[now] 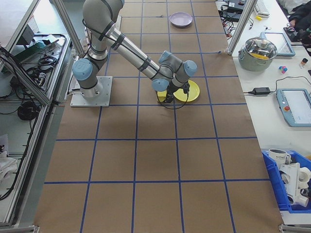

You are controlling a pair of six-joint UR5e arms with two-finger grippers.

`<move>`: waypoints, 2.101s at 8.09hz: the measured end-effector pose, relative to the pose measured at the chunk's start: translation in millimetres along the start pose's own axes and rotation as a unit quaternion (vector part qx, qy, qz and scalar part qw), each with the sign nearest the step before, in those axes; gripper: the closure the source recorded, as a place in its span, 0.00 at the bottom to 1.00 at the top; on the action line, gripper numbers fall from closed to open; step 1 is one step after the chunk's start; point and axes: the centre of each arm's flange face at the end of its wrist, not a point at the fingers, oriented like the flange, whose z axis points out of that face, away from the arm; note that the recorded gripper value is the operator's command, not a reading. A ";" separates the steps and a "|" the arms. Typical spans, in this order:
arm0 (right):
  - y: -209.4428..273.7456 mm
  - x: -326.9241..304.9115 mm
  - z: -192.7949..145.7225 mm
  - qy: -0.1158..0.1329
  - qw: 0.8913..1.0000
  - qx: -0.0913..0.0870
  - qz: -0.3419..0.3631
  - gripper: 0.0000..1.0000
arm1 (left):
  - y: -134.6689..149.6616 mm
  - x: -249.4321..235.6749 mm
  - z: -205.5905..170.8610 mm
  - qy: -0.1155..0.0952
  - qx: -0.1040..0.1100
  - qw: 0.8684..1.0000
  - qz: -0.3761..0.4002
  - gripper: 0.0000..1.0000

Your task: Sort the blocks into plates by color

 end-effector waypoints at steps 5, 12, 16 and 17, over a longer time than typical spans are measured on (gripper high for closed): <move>1.2 1.5 -24.7 0.009 1.000 0.021 -0.001 1.00 | -0.1 0.0 0.0 0.000 0.000 1.000 0.000 0.00; -62.8 -69.4 -118.9 0.045 0.989 0.133 -0.043 1.00 | -2.2 0.2 3.7 0.000 -0.003 1.000 0.000 0.00; -92.2 -68.2 -91.6 0.043 0.988 0.141 -0.055 0.00 | -1.2 0.6 2.3 0.000 -0.002 1.000 0.001 0.00; -86.2 -69.6 -98.0 0.046 0.988 0.140 -0.052 0.00 | -1.6 0.8 3.3 0.000 -0.003 1.000 0.001 0.00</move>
